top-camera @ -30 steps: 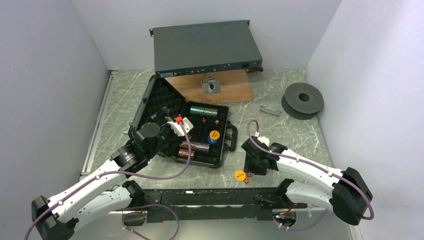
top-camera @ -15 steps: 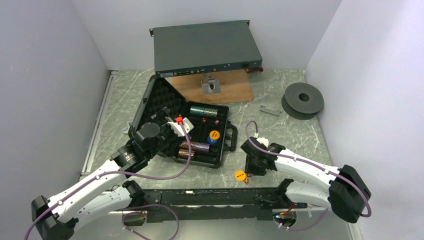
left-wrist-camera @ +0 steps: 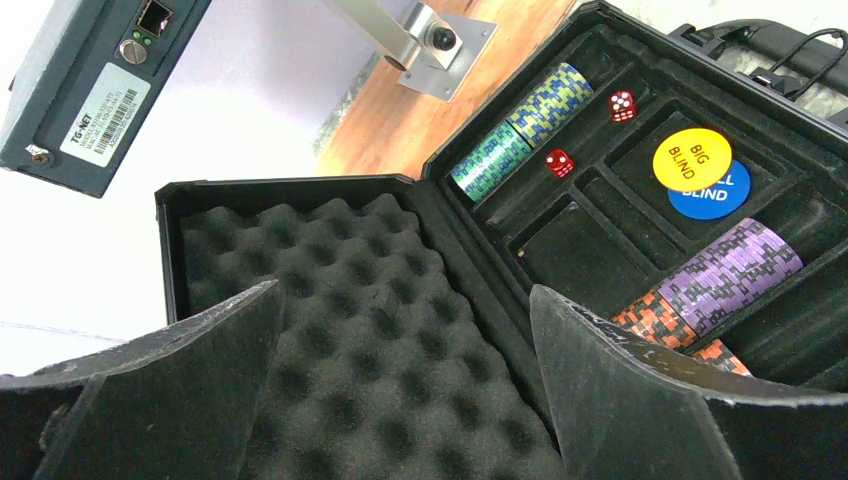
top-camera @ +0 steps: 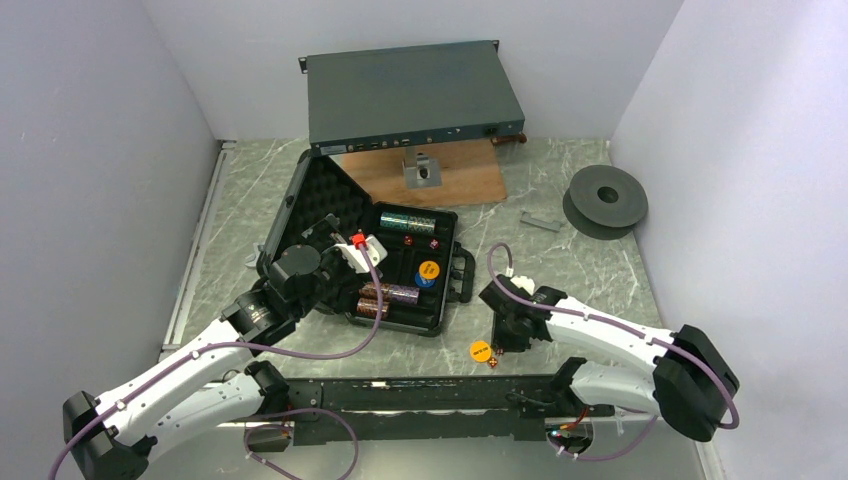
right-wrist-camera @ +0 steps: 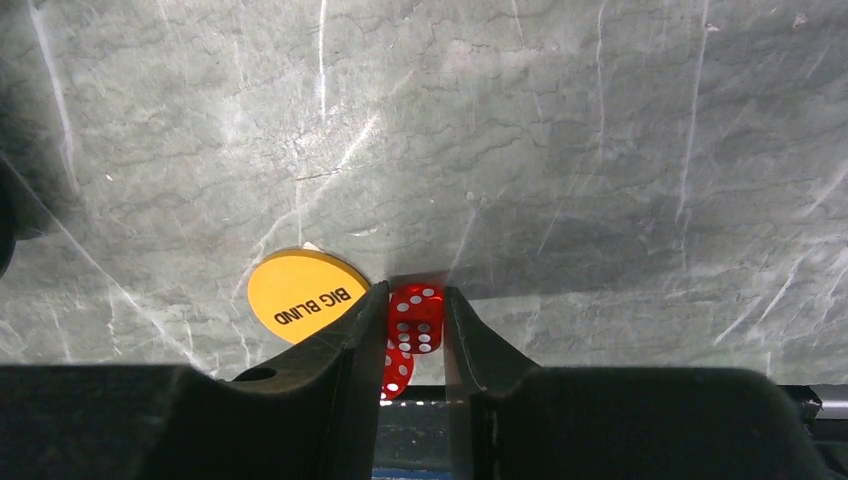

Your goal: Pack up texas hold em set

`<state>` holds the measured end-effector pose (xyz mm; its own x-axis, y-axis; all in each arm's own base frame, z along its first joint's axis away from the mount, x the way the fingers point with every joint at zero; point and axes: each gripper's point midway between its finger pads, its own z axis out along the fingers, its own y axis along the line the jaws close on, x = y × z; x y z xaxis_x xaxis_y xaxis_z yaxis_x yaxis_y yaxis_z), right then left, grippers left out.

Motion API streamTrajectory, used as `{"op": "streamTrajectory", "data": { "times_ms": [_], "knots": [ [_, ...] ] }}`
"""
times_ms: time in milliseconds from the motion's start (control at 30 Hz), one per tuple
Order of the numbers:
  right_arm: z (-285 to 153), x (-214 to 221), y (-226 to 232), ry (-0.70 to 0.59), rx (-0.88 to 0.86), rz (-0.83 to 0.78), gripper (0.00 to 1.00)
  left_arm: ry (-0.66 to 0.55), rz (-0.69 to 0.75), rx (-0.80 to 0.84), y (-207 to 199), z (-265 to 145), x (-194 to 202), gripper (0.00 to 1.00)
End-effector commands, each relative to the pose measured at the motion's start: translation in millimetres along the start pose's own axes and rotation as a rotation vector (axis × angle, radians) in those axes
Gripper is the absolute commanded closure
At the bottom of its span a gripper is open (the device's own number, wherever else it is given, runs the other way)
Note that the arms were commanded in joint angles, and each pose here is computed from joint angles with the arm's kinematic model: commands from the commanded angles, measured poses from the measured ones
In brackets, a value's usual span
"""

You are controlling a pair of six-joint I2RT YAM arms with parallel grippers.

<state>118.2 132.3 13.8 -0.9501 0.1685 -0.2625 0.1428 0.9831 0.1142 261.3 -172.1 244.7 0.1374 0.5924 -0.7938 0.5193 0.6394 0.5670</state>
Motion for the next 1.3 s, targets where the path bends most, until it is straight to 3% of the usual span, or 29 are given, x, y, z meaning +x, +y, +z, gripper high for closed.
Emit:
{"op": "streamTrajectory", "data": {
  "times_ms": [0,267,600,933,1267],
  "knots": [
    [0,-3,7,-0.011,-0.019,-0.010,0.73,-0.057,-0.011,-0.020,10,-5,-19,0.01],
    [-6,-9,12,-0.022,-0.029,-0.021,1.00,-0.061,-0.009,-0.014,9,-5,-20,0.01],
    [-33,-43,26,-0.134,-0.044,-0.075,1.00,-0.065,-0.008,-0.013,9,-6,-20,0.01],
    [-69,-96,86,-0.255,-0.181,-0.153,1.00,-0.061,-0.001,-0.009,7,-5,-19,0.01],
    [-76,-120,149,-0.272,-0.341,-0.160,1.00,-0.061,-0.002,-0.011,7,-5,-20,0.01]
  ]
}}
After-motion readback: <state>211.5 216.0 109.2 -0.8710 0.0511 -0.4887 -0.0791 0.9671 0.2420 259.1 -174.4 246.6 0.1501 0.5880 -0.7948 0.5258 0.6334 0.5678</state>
